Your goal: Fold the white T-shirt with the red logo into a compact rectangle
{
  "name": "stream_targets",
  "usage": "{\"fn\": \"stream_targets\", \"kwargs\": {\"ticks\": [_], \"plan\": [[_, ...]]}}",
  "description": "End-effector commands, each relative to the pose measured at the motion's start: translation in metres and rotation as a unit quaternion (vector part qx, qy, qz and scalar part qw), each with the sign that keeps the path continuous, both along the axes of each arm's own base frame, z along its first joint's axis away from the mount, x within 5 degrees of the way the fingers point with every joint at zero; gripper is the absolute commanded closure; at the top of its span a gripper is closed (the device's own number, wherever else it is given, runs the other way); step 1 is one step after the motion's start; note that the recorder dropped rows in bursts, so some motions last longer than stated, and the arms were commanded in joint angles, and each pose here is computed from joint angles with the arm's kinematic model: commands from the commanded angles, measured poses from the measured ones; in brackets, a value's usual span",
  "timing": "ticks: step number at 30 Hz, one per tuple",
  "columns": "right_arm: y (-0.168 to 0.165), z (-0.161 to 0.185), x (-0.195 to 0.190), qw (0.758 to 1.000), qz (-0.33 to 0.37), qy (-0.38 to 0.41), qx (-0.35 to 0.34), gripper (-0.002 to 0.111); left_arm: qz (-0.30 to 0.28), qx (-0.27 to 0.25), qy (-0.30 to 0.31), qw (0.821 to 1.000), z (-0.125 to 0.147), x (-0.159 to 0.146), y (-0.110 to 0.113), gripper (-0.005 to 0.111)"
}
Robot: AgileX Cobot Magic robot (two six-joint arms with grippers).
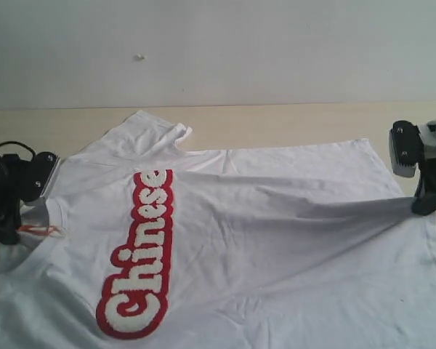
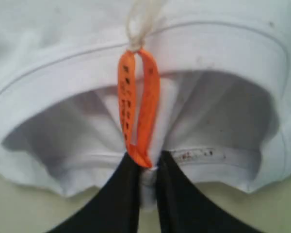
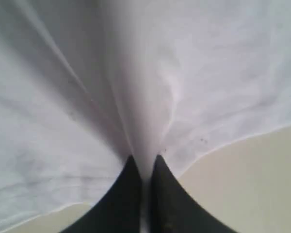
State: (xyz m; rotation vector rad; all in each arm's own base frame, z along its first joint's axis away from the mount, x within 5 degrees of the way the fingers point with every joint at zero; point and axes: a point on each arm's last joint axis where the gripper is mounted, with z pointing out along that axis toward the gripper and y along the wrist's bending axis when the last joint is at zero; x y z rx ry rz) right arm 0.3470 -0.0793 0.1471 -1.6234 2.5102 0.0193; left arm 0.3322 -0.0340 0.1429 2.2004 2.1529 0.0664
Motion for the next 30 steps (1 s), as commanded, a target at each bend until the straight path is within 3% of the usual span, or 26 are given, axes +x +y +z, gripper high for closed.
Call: {"fn": "stream_targets", "kwargs": {"ticks": [1, 2, 7, 12, 15, 21, 30], "plan": [[0.006, 0.033, 0.006, 0.998, -0.024, -0.049, 0.031, 0.108, 0.016, 0.068, -0.061, 0.996, 0.036, 0.0, 0.014, 0.107], [0.008, 0.045, 0.007, 0.996, -0.031, -0.067, 0.041, 0.108, 0.036, 0.082, -0.091, 0.992, 0.048, 0.001, 0.021, 0.107], [0.015, 0.092, -0.002, 0.99, -0.036, -0.121, 0.056, 0.108, 0.167, 0.048, -0.242, 0.955, 0.108, -0.004, 0.045, 0.107], [0.027, 0.131, -0.017, 0.98, -0.048, -0.164, 0.103, 0.108, 0.221, 0.024, -0.315, 0.923, 0.157, -0.029, 0.055, 0.107], [0.04, 0.164, -0.034, 0.97, -0.041, -0.205, 0.123, 0.108, 0.272, 0.004, -0.366, 0.89, 0.19, -0.051, 0.058, 0.107], [0.054, 0.199, -0.058, 0.96, -0.031, -0.244, 0.13, 0.108, 0.316, -0.024, -0.414, 0.853, 0.223, -0.082, 0.059, 0.107], [0.065, 0.236, -0.092, 0.942, -0.063, -0.289, 0.158, 0.108, 0.345, -0.018, -0.433, 0.833, 0.253, -0.137, 0.063, 0.107]]}}
